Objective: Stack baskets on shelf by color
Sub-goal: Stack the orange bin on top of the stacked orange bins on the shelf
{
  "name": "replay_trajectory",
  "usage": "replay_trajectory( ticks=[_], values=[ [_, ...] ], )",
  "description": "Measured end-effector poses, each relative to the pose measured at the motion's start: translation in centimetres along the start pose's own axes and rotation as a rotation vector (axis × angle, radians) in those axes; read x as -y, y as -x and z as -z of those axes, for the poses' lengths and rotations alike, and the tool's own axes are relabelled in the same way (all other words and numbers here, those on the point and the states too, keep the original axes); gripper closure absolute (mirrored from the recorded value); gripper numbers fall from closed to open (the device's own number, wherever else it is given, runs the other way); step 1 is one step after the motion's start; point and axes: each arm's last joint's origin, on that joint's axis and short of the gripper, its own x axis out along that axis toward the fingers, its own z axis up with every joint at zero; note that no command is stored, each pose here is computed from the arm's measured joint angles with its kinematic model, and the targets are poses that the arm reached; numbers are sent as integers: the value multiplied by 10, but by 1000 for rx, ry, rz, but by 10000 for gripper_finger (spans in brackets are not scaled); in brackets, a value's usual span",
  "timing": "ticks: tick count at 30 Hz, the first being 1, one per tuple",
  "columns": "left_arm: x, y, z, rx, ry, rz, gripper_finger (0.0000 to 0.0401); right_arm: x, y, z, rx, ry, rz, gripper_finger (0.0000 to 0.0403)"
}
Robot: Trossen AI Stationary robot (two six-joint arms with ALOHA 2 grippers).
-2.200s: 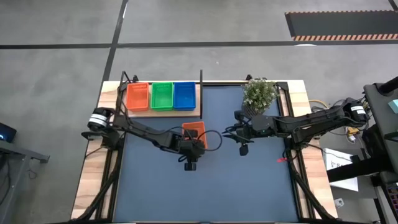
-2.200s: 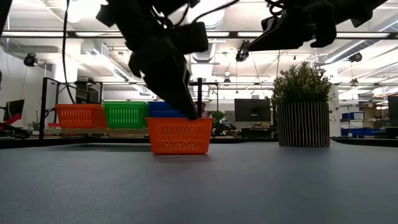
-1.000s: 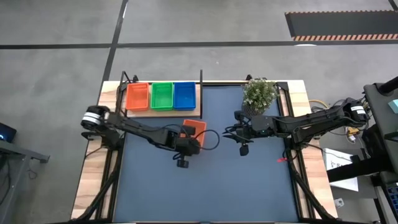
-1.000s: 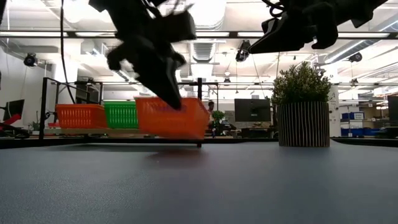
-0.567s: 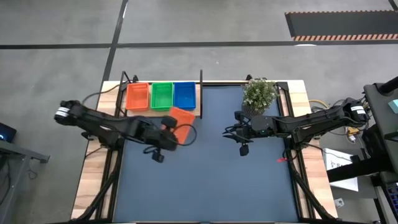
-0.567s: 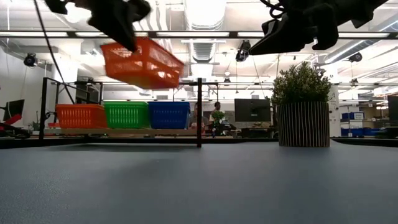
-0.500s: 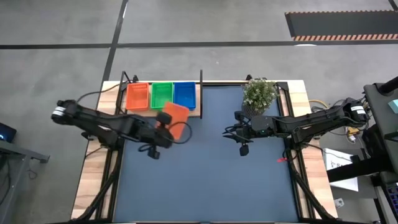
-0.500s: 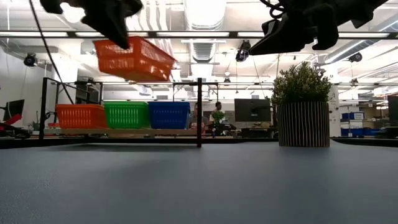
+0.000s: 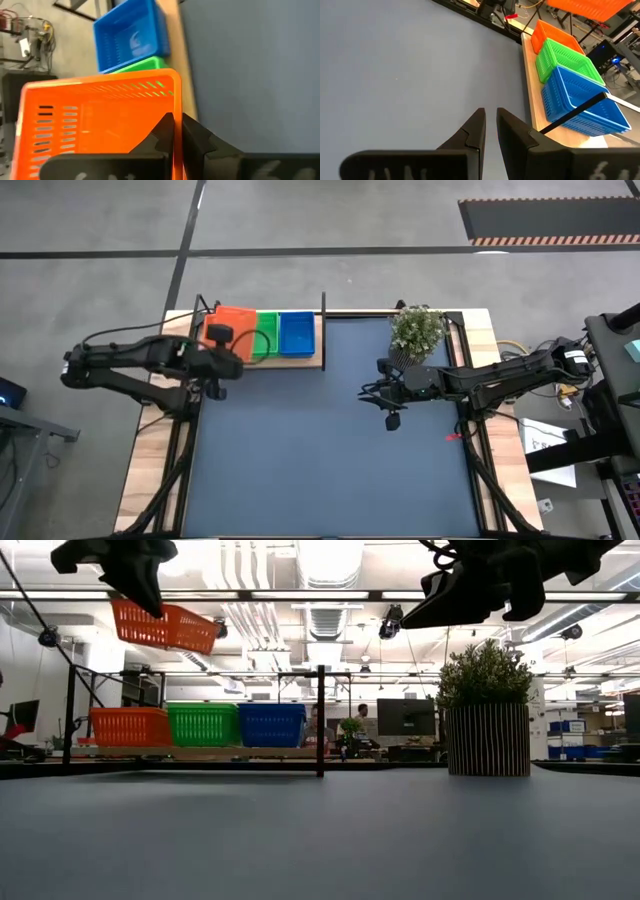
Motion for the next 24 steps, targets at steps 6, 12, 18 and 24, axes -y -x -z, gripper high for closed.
replay_trajectory(
  ticks=[6, 12, 18, 24],
  values=[
    [-10, -7, 22, -69, 39, -44, 401, 0, 0, 0, 0, -5, -1, 365],
    [-8, -28, 46, -166, 56, -45, 401, 0, 0, 0, 1, -5, -1, 365],
    [-7, -52, 58, -231, 51, -45, 401, 0, 0, 0, 1, -5, -1, 365],
    [-11, -71, 61, -285, 24, -32, 401, 0, 0, 0, 1, -5, -1, 365]
  ],
)
